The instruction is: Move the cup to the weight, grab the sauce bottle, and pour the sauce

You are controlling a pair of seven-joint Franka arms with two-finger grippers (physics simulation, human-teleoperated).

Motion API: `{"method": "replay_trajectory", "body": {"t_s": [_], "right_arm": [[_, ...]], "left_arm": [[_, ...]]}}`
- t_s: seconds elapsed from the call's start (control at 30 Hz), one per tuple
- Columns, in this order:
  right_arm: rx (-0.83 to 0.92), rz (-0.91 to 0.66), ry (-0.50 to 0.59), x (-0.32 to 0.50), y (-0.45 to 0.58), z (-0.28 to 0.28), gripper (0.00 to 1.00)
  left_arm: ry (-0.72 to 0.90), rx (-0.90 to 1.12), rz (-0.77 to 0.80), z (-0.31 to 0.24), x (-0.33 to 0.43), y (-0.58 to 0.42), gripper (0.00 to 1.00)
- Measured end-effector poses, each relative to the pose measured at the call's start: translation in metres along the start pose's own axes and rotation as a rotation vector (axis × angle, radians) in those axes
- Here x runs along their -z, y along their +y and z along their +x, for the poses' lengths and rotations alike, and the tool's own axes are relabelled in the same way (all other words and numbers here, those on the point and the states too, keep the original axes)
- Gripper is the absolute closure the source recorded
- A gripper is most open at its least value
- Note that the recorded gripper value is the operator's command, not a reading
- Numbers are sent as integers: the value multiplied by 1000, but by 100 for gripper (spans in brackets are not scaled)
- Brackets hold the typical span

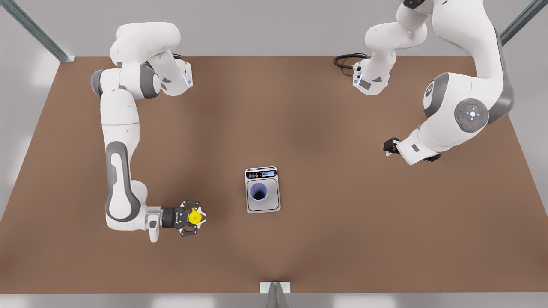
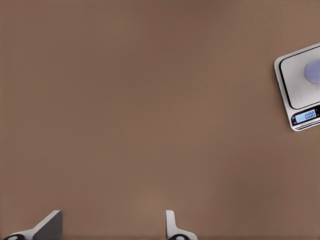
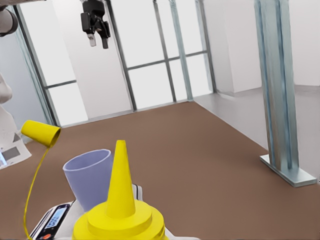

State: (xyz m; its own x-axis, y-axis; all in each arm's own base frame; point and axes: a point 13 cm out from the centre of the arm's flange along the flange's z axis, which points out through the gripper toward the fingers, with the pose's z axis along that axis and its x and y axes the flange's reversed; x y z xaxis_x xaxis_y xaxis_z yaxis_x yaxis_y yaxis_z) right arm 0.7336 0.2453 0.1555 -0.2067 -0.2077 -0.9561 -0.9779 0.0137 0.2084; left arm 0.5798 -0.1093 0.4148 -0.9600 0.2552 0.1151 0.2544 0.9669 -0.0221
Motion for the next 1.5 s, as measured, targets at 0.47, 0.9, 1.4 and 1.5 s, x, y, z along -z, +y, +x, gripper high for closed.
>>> {"method": "replay_trajectory", "body": {"t_s": [0.47,0.9,1.4,1.5], "right_arm": [[80,-2,-98,-31,1,29,79],[132,31,-131,-23,-5,28,0],[168,50,-142,0,-9,28,0],[173,44,-148,4,-7,28,0]], "left_arm": [[0,-4,-7,0,1,-3,0],[-2,12,-10,-2,1,-8,0],[1,23,-10,-2,0,-9,0],[1,23,-10,-2,0,-10,0]]}}
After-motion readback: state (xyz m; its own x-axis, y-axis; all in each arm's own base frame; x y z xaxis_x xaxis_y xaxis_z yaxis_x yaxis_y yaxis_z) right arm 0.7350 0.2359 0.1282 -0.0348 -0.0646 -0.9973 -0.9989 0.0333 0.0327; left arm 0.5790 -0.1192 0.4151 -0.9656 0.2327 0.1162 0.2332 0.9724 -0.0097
